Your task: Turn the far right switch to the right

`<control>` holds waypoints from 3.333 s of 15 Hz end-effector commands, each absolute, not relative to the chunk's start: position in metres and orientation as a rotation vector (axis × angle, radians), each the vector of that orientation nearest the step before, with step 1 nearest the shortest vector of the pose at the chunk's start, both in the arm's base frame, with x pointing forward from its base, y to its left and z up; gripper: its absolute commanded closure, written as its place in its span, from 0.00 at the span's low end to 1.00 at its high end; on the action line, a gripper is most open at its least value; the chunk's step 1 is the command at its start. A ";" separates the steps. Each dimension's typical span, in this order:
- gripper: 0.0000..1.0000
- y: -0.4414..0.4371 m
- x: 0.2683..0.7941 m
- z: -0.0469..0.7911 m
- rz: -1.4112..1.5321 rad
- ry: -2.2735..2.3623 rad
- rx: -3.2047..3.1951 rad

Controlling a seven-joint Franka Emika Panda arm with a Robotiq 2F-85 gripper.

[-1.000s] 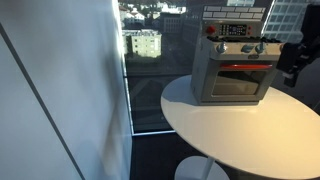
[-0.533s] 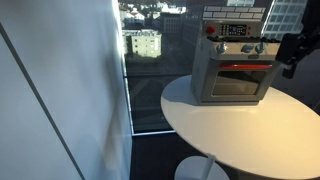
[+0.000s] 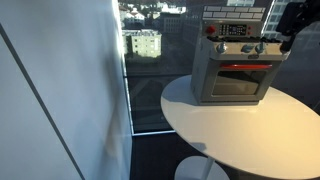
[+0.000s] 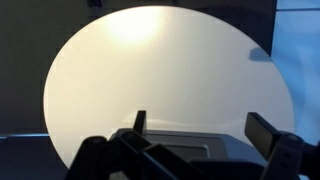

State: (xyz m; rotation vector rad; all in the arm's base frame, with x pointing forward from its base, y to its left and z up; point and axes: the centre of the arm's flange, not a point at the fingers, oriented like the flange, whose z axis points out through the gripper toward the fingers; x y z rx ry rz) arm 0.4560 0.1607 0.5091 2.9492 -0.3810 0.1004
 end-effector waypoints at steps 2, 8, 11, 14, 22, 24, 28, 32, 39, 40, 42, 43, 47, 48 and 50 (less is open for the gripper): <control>0.00 0.137 0.470 0.544 0.230 -0.480 2.956; 0.00 0.095 0.480 0.564 0.421 -0.612 2.977; 0.00 0.074 0.484 0.570 0.500 -0.678 2.975; 0.00 0.050 0.486 0.576 0.565 -0.739 2.968; 0.00 -0.004 0.497 0.567 0.621 -0.892 2.915; 0.00 -0.016 0.501 0.560 0.613 -0.924 2.898; 0.00 -0.035 0.505 0.552 0.604 -0.968 2.877; 0.00 -0.036 0.504 0.550 0.568 -0.957 2.903; 0.00 -0.035 0.506 0.550 0.590 -0.969 2.895; 0.00 -0.037 0.510 0.551 0.601 -0.981 2.898; 0.00 -0.039 0.517 0.552 0.639 -0.992 2.897; 0.00 -0.040 0.522 0.551 0.658 -0.992 2.898; 0.00 -0.050 0.538 0.543 0.694 -0.996 2.903; 0.00 -0.055 0.542 0.541 0.697 -0.997 2.905; 0.00 -0.064 0.550 0.536 0.727 -1.007 2.891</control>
